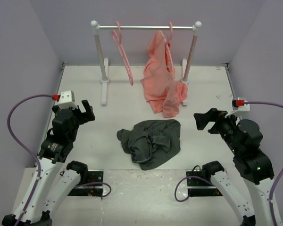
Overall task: Place the t-shirt on the hanger
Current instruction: Pick up the hanger from the clothesline.
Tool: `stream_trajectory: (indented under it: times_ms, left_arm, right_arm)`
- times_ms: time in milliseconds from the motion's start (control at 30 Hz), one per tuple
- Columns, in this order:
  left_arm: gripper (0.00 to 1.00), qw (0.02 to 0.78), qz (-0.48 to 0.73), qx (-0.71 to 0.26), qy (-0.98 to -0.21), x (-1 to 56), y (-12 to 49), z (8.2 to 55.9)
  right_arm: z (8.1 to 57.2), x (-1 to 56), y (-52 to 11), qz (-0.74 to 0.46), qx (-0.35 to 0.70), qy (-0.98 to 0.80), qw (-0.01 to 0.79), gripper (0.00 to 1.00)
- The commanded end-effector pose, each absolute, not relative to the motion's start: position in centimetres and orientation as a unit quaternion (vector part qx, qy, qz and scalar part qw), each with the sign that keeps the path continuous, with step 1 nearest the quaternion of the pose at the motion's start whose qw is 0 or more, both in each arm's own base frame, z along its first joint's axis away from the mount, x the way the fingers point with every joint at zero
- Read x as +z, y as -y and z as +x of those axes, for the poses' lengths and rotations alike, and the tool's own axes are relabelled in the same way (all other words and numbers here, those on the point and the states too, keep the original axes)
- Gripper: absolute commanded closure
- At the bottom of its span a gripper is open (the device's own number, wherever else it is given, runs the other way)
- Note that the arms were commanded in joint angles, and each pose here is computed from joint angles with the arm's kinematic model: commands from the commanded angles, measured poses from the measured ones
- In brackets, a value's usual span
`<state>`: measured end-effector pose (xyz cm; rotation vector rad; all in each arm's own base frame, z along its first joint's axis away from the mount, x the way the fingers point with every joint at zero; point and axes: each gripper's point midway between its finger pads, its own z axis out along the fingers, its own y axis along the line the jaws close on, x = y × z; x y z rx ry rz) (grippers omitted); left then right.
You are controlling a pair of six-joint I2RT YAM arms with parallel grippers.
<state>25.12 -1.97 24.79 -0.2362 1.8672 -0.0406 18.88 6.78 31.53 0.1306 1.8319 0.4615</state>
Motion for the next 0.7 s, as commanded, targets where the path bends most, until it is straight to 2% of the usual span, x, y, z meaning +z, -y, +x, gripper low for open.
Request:
stream_trajectory:
  times_ms: [0, 133, 233, 367, 567, 633, 667]
  left_arm:
    - [0.00, 0.602, -0.113, 0.000, -0.791, 25.7, 1.2, 25.3]
    - [0.00, 0.601, -0.114, 0.002, -0.791, 25.6, 1.2, 25.5]
    - [0.00, 0.594, -0.112, 0.005, -0.796, 25.2, 1.3, 25.7]
    - [0.00, 0.589, -0.111, 0.009, -0.800, 24.9, 1.3, 26.1]
    - [0.00, 0.584, -0.111, 0.008, -0.804, 24.5, 1.2, 26.2]
    - [0.00, 0.585, -0.107, 0.003, -0.804, 24.5, 1.4, 26.2]
    - [0.00, 0.584, -0.104, 0.000, -0.805, 24.5, 1.5, 26.2]
  right_arm:
    - [19.0, 33.1, -6.1, 0.076, 0.196, -0.765, 0.609, 0.01]
    - [18.9, 33.9, -7.5, 0.050, 0.228, -0.755, 0.613, 0.01]
    - [18.5, 35.1, -10.5, -0.008, 0.295, -0.736, 0.609, 0.01]
    - [21.0, 36.9, -16.7, -0.096, 0.390, -0.746, 0.532, 0.01]
    - [30.6, 37.9, -24.0, -0.130, 0.283, -0.802, 0.510, 0.02]
    - [33.8, 38.1, -26.8, -0.150, 0.265, -0.808, 0.505, 0.06]
    - [35.6, 37.8, -28.4, -0.162, 0.252, -0.813, 0.500, 0.12]
